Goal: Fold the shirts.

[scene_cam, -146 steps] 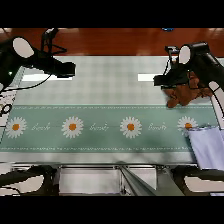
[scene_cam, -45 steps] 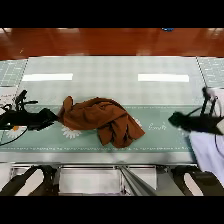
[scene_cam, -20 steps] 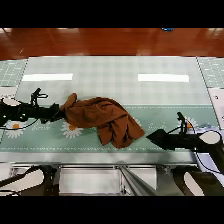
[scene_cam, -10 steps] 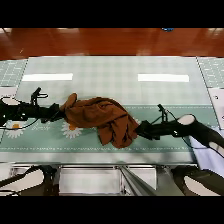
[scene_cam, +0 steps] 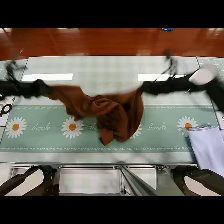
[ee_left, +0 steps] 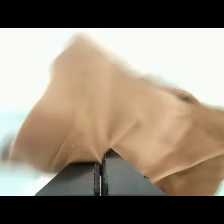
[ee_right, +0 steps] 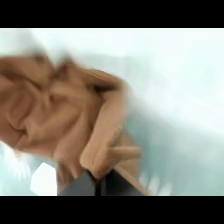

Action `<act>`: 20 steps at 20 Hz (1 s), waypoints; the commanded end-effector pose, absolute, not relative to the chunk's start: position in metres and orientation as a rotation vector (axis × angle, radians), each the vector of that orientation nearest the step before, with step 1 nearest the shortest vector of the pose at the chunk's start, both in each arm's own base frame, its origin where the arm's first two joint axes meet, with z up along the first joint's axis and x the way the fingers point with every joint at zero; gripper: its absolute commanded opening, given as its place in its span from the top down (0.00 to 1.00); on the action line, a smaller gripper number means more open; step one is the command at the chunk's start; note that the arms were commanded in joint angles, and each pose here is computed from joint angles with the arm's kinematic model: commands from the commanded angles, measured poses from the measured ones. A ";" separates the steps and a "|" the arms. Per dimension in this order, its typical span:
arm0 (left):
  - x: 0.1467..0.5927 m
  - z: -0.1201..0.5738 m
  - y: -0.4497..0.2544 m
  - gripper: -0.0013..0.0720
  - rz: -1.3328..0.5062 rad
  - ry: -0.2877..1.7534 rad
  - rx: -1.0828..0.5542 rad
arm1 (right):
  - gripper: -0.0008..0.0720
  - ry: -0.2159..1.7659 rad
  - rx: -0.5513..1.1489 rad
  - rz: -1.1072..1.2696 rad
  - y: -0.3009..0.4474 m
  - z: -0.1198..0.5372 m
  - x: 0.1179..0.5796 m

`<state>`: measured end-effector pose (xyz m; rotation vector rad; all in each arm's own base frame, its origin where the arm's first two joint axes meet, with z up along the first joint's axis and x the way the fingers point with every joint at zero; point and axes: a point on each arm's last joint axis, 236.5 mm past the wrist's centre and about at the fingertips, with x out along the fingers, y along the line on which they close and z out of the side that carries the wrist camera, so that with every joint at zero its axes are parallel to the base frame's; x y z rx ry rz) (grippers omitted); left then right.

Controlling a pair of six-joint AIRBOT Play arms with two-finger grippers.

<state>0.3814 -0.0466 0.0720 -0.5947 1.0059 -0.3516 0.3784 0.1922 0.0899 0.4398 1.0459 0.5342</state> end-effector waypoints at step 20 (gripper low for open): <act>0.186 0.375 -0.054 0.96 -0.198 0.289 -0.002 | 0.95 0.115 0.020 0.022 -0.002 0.487 0.153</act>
